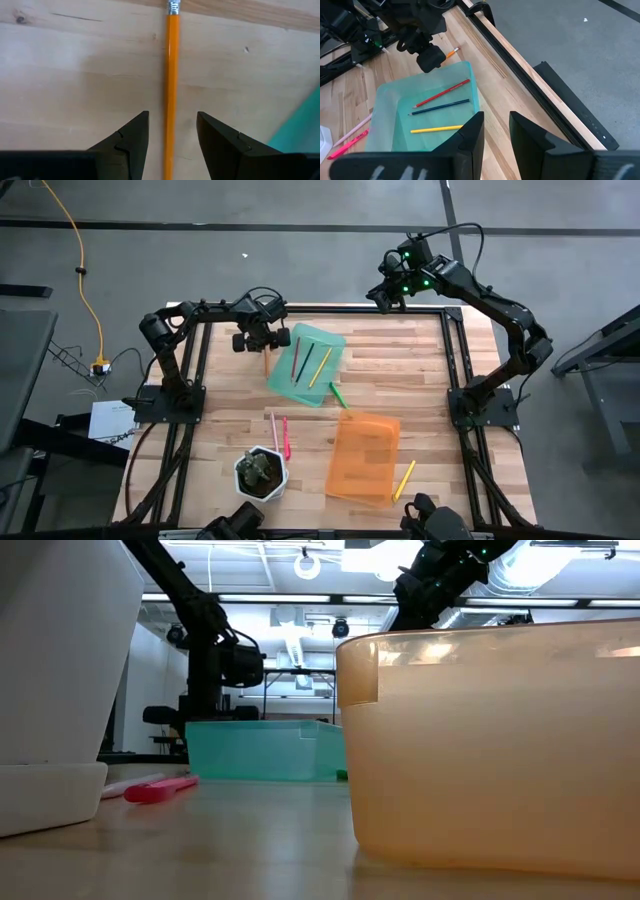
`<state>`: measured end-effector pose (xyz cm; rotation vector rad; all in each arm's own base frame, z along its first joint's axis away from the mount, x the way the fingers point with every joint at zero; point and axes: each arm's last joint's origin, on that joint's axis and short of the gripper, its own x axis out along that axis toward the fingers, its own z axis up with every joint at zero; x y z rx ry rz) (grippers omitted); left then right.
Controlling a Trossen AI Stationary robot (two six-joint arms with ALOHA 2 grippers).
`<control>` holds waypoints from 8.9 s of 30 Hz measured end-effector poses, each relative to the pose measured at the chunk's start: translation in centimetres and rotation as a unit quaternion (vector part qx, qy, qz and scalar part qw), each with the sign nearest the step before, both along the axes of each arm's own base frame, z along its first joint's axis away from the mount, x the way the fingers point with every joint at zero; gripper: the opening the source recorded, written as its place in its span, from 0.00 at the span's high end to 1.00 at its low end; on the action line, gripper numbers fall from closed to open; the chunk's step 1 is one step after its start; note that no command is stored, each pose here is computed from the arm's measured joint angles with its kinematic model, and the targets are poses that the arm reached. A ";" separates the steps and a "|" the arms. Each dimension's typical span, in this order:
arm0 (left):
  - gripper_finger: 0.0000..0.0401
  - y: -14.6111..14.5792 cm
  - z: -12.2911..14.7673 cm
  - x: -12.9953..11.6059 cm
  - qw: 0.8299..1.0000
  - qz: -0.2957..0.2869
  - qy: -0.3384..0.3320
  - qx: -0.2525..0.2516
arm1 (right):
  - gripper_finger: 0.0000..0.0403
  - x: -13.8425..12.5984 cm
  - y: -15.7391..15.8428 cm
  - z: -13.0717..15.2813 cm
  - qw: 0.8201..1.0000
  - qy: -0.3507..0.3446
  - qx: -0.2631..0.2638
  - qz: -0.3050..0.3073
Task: Sort pens & pencils
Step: Put the orange pencil into the green bin, then put the green pen into the orange bin
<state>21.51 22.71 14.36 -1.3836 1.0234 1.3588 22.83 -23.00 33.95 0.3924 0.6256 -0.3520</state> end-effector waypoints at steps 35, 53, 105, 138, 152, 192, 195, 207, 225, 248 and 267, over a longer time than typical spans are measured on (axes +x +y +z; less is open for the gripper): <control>0.62 0.0 -0.7 0.0 1.000 -0.011 -0.009 -0.028 | 0.79 0.0 0.0 0.0 1.000 0.000 -0.002 0.001; 0.96 0.5 -0.3 0.3 1.000 -0.011 -0.006 -0.010 | 0.79 0.0 -0.1 0.0 1.000 0.007 -0.011 -0.006; 0.95 -2.5 7.4 1.4 0.986 -0.091 -0.063 0.125 | 0.79 0.1 -0.2 0.2 1.000 -0.004 -0.025 -0.005; 0.95 -5.1 13.0 5.7 0.956 -0.195 -0.114 0.186 | 0.79 0.1 -0.2 0.2 1.000 -0.002 -0.029 -0.002; 0.95 -5.1 8.7 8.8 0.957 -0.229 -0.108 0.138 | 0.79 0.1 -0.2 0.2 1.000 -0.002 -0.029 -0.002; 0.66 -11.9 16.2 9.8 0.843 -0.395 -0.186 0.315 | 0.79 0.5 1.4 -0.3 0.995 -0.020 0.074 0.070; 0.66 -12.9 18.5 8.7 0.815 -0.407 -0.192 0.366 | 0.79 1.1 2.3 -0.5 0.991 -0.015 0.108 0.071; 0.66 -15.6 25.0 1.6 0.710 -0.497 -0.201 0.457 | 0.79 6.9 9.6 -1.6 0.974 0.028 0.214 0.069; 0.66 -19.1 24.2 -7.1 0.682 -0.491 -0.257 0.478 | 0.79 9.3 19.2 -1.7 0.973 0.087 0.214 0.004; 0.66 -20.0 20.5 -11.3 0.706 -0.445 -0.289 0.469 | 0.79 11.9 21.7 -7.4 0.947 0.206 0.229 -0.094; 0.66 -19.9 20.2 -11.1 0.719 -0.442 -0.286 0.453 | 0.79 14.8 19.4 -12.4 0.948 0.234 0.201 -0.076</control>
